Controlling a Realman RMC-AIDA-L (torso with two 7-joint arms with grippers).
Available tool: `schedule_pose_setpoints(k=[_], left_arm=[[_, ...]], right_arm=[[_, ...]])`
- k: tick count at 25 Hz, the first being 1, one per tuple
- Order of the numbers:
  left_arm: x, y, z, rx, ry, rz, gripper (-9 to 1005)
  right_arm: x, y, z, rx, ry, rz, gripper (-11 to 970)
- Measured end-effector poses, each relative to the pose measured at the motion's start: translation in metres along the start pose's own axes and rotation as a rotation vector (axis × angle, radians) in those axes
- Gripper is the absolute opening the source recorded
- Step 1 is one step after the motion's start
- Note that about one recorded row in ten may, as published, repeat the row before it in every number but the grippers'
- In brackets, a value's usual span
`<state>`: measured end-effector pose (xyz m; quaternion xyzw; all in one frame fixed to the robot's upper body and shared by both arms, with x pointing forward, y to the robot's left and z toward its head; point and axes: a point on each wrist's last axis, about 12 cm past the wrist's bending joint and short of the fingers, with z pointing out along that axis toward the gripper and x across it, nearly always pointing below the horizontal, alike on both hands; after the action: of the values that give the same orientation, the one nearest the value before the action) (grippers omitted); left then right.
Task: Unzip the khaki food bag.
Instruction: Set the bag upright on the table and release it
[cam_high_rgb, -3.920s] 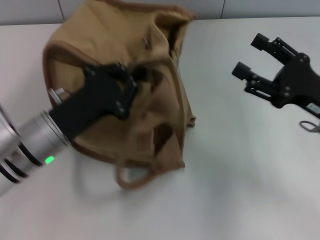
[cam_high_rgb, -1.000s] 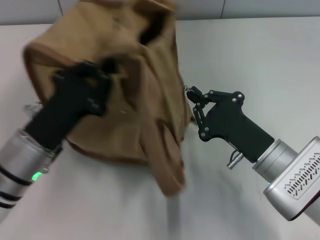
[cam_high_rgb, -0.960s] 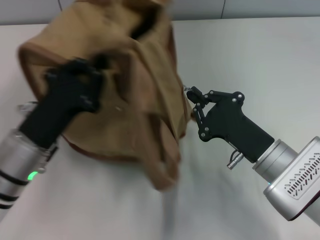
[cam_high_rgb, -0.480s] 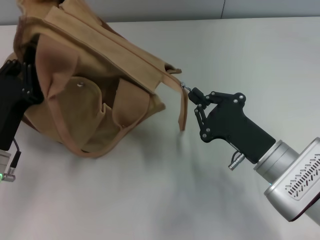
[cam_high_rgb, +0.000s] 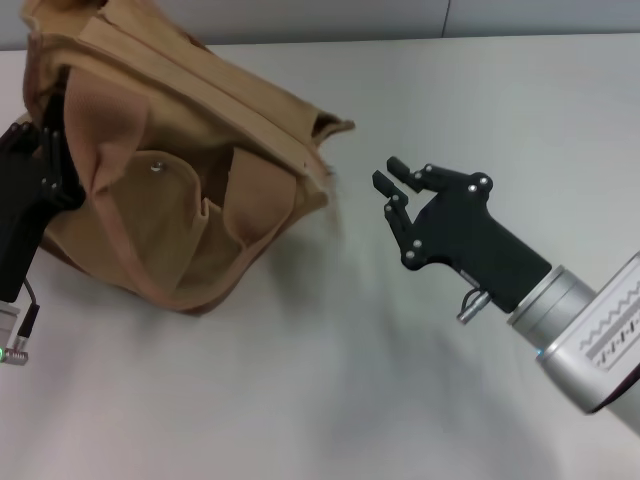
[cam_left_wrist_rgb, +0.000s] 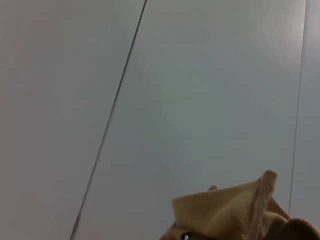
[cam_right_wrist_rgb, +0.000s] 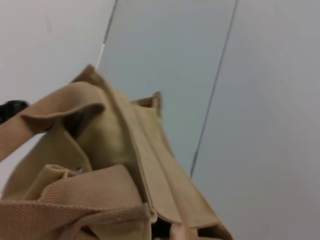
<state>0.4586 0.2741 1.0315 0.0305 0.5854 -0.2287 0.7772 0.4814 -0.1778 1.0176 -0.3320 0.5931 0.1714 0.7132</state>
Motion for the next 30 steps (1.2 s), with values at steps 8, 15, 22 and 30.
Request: schedule_pose_setpoints(k=[8,15,22,30], left_arm=[[0.001,0.000,-0.002,-0.007,0.005,0.000,57],[0.001,-0.001,-0.003,0.004,0.007,-0.001,57],[0.001,-0.002,-0.003,0.012,0.007,-0.005,57],[-0.001,-0.004,-0.003,0.019,-0.006,-0.007,58]], right_arm=[[0.002,-0.020,0.009,-0.004,0.013,0.050,212],[0.000,-0.034,0.035,-0.008,0.047,0.007,412],[-0.007,-0.047,0.053,-0.035,0.033,-0.067,539],[-0.008,-0.057,0.073,-0.073,0.090,-0.137,307]])
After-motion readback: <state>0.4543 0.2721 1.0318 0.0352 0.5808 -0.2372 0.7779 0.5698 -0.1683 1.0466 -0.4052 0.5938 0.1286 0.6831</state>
